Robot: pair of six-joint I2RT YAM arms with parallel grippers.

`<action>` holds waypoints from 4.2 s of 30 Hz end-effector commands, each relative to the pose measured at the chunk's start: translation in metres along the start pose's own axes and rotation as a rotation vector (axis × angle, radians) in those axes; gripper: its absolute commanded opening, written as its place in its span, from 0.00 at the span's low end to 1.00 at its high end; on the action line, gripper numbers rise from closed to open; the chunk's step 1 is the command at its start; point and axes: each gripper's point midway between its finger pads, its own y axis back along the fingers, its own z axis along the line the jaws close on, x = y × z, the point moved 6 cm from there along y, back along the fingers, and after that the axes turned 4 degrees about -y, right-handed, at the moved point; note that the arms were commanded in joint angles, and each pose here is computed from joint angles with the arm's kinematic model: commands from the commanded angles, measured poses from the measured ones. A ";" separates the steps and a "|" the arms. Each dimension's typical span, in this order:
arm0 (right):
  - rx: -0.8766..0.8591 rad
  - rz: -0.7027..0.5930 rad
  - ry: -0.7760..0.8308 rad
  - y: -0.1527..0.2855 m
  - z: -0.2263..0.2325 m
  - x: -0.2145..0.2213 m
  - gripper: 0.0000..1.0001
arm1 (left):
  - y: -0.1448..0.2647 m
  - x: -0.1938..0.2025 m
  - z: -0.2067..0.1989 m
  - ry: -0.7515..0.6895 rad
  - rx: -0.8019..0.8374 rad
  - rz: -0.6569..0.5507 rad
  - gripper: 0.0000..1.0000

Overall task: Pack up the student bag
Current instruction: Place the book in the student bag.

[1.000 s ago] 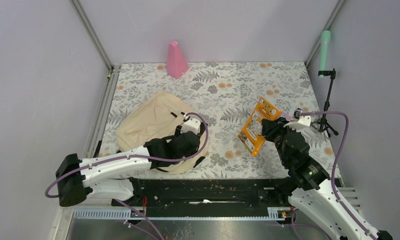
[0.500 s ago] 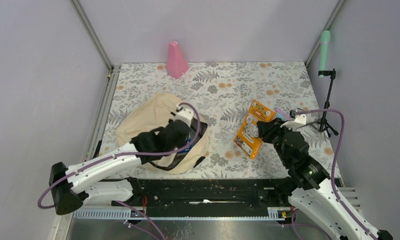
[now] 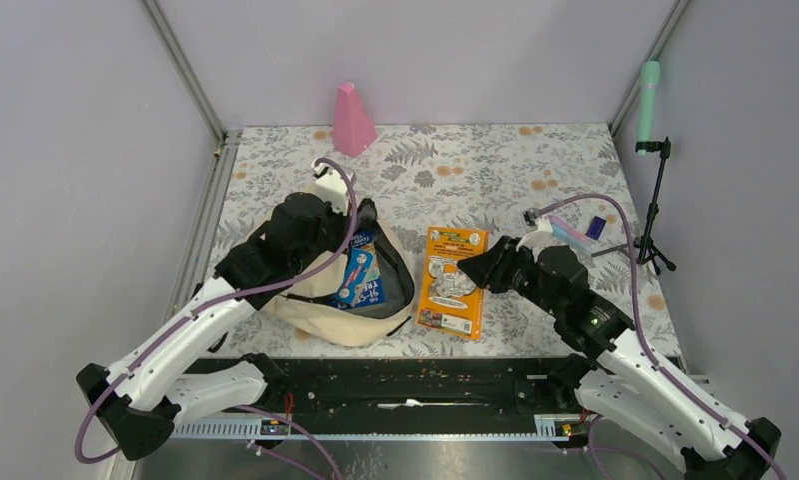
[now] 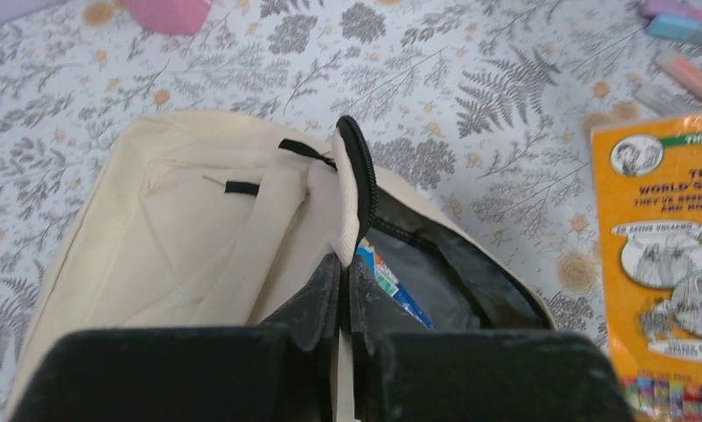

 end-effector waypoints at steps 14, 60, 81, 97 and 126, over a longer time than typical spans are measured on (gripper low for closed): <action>-0.454 -0.251 -0.056 -0.037 0.116 -0.040 0.00 | 0.016 -0.042 0.001 0.070 0.169 -0.299 0.00; -0.046 -0.068 -0.079 -0.190 0.059 0.022 0.00 | 0.034 -0.048 0.005 0.110 0.303 -0.405 0.00; -0.088 -0.064 -0.207 -0.222 0.088 0.052 0.00 | 0.030 -0.048 0.001 0.124 0.343 -0.401 0.00; 0.021 -0.156 0.092 -0.252 0.091 0.099 0.06 | 0.026 -0.046 0.000 0.139 0.367 -0.393 0.00; -0.064 -0.160 0.346 -0.143 0.083 0.054 0.81 | 0.022 -0.042 0.006 0.143 0.318 -0.381 0.00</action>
